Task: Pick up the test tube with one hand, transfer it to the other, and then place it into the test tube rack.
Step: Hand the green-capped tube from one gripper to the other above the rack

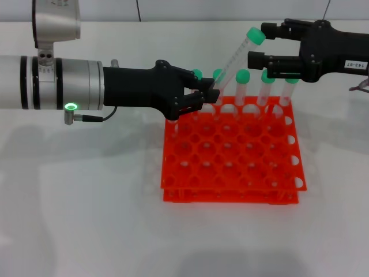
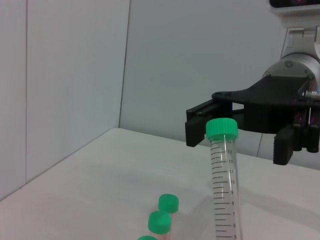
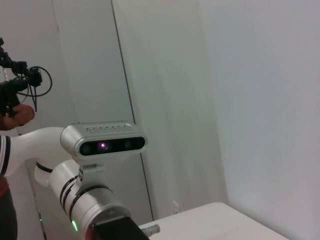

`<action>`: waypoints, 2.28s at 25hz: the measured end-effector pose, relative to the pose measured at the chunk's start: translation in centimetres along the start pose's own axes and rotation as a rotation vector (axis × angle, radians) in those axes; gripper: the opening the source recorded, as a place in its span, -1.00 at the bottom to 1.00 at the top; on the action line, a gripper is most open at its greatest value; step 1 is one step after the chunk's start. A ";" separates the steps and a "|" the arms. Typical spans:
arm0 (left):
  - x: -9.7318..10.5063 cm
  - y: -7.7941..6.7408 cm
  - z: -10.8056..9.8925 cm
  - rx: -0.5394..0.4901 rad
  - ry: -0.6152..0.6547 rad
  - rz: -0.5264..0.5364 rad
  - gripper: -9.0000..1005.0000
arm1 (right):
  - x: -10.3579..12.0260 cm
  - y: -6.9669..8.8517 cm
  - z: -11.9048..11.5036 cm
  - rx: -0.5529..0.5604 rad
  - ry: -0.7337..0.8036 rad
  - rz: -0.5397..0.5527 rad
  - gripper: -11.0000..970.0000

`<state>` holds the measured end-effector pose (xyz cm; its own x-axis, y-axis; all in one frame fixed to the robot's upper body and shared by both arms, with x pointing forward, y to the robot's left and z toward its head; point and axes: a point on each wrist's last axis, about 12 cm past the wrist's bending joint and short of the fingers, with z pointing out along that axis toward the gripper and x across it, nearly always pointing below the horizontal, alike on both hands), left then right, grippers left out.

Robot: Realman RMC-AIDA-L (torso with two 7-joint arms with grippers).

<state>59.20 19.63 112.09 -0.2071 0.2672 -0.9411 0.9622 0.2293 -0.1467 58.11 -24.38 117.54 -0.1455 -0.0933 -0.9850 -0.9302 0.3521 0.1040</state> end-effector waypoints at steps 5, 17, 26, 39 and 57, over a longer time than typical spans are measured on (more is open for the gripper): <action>0.1 0.0 0.0 0.000 0.000 -0.002 -0.60 | 0.0 0.0 0.3 -0.003 -0.001 0.002 0.58; 0.1 0.0 -0.1 -0.002 -0.002 -0.004 -0.60 | -0.1 0.0 0.5 -0.010 -0.001 0.000 0.47; 0.2 -0.1 -0.1 -0.001 -0.003 -0.006 -0.60 | -0.2 0.0 0.7 -0.016 -0.001 -0.004 0.31; 0.0 -0.1 0.0 0.003 -0.003 -0.002 -0.60 | -0.4 -0.1 1.1 -0.013 0.003 -0.011 0.07; 0.1 -0.1 0.0 0.002 -0.005 -0.003 -0.60 | -0.4 -0.3 1.1 0.000 0.005 -0.017 -0.22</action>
<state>59.11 19.60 112.05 -0.2092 0.2619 -0.9422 0.9620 0.2281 -0.1502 58.81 -23.46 117.79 -0.1313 -0.1035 -0.9859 -0.9326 0.3501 0.0874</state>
